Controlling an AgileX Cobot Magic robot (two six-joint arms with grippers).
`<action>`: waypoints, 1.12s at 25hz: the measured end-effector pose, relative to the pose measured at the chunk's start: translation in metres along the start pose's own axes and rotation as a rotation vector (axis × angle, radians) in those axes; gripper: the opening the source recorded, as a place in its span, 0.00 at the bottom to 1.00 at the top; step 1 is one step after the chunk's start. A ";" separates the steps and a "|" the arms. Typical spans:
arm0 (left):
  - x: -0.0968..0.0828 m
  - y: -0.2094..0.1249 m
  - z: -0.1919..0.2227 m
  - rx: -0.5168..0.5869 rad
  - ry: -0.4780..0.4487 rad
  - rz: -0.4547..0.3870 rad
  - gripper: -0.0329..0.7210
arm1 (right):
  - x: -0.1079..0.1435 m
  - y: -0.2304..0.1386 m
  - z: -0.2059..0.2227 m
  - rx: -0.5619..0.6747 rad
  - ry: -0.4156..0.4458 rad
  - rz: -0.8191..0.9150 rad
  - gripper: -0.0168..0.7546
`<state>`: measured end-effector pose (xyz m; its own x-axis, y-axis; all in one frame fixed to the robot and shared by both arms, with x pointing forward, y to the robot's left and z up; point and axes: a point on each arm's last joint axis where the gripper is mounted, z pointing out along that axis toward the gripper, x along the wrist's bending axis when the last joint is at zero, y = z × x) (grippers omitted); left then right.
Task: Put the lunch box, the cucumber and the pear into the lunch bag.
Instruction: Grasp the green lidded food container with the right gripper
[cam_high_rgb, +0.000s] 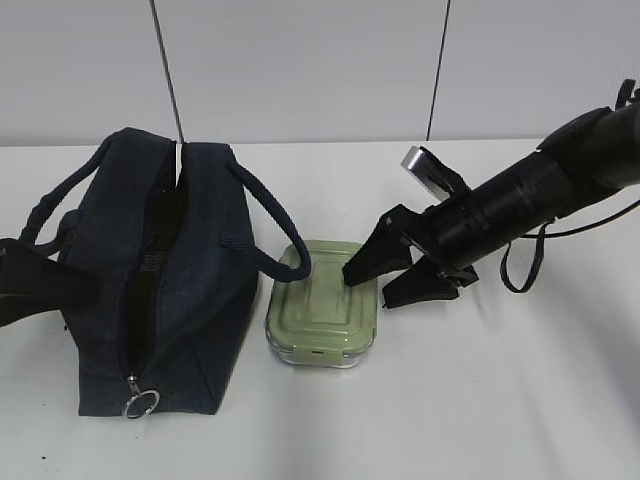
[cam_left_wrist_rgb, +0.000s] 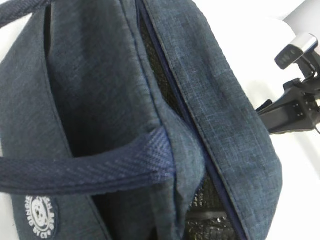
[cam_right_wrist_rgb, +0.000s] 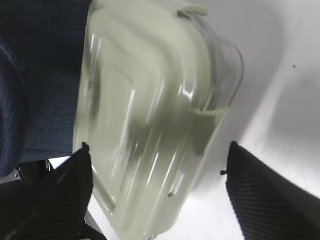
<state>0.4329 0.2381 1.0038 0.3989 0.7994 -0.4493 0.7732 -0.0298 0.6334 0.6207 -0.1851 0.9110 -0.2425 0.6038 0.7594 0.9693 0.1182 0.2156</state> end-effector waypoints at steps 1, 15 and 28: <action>0.000 0.000 0.000 -0.001 0.000 -0.001 0.02 | 0.000 0.000 0.000 -0.005 -0.006 -0.001 0.85; -0.001 0.001 0.000 -0.015 -0.009 -0.021 0.02 | -0.009 -0.006 0.030 0.039 0.028 0.058 0.78; -0.001 0.001 0.000 -0.015 -0.009 -0.021 0.02 | -0.002 0.002 0.027 0.047 0.065 0.022 0.53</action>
<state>0.4336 0.2374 1.0050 0.3869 0.7941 -0.4686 0.7743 -0.0038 0.6328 0.6239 -0.1646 0.8932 -0.2220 0.5547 0.8019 0.9748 0.1435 0.1706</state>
